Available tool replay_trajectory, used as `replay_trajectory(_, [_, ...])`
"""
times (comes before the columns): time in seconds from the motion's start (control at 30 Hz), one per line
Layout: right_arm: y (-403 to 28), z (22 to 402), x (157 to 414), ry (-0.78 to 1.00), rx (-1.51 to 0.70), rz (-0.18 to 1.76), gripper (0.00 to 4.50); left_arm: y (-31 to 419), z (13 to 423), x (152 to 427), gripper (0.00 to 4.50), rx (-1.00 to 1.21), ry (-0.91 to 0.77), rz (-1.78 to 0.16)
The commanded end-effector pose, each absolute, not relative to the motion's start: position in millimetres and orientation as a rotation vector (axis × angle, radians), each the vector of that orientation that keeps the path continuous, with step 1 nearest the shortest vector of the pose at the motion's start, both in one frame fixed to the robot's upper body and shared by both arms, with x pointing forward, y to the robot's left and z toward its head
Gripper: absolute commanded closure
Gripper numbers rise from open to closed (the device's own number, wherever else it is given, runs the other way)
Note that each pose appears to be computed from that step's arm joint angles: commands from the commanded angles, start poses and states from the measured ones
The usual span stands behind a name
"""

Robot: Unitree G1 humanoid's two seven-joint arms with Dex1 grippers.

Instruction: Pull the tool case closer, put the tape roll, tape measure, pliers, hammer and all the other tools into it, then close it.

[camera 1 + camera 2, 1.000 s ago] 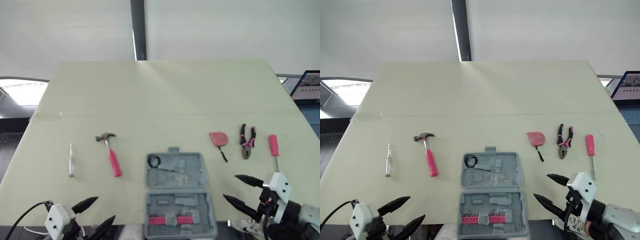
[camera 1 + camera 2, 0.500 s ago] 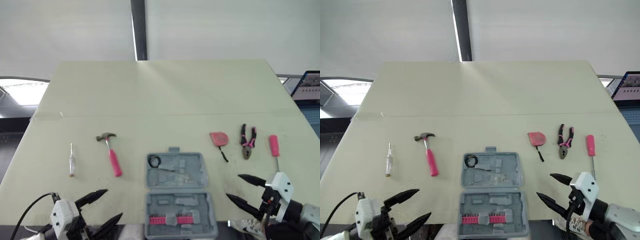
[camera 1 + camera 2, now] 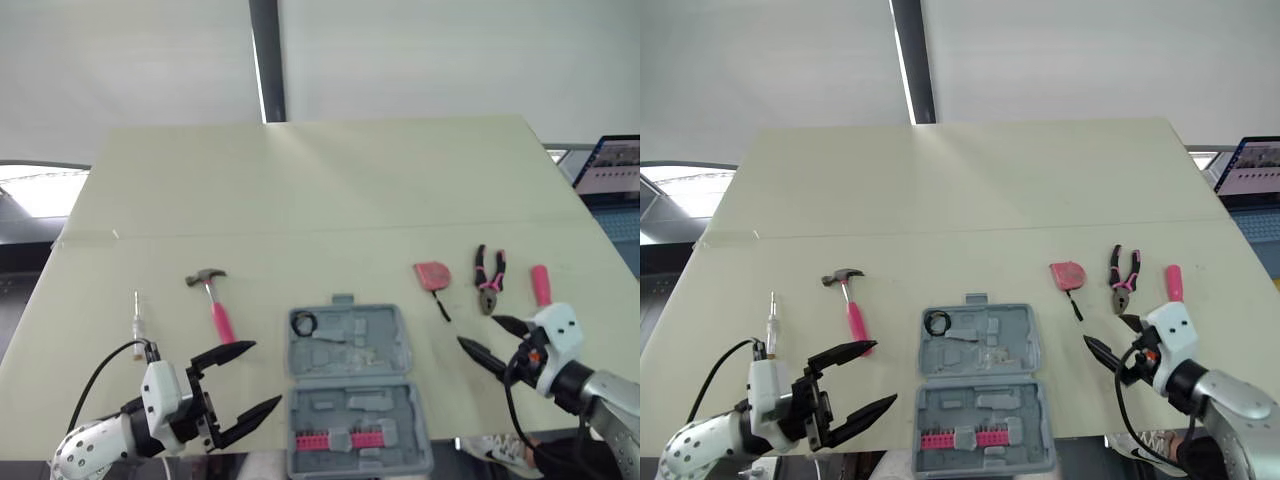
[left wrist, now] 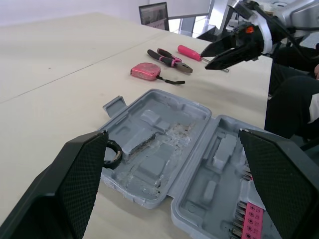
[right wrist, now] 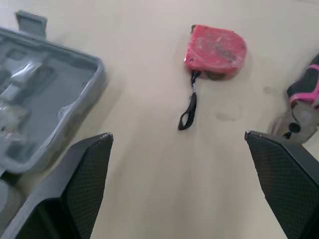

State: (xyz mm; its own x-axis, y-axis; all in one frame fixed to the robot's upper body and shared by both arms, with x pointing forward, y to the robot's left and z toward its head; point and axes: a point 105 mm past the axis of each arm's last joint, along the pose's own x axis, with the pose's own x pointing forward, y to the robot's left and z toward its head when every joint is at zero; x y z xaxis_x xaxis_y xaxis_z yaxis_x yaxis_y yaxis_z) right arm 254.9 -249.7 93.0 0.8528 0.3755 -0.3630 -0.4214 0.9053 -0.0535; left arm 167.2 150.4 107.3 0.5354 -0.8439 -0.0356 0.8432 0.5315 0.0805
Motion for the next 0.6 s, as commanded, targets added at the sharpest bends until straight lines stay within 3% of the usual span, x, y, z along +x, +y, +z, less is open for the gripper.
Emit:
replay_trajectory(0.03, [-244,94,270,0.391,-0.129,0.351,0.00,147,110,167,0.02,0.105,-0.018,-1.015])
replay_trajectory(0.3, [-229,85,304,0.426,-0.090,0.259,0.00,145,112,171,0.02,0.138,-0.020,-1.006])
replay_trajectory(0.6, [-221,70,322,0.456,-0.047,0.185,0.00,145,114,174,0.02,0.160,-0.015,-0.985])
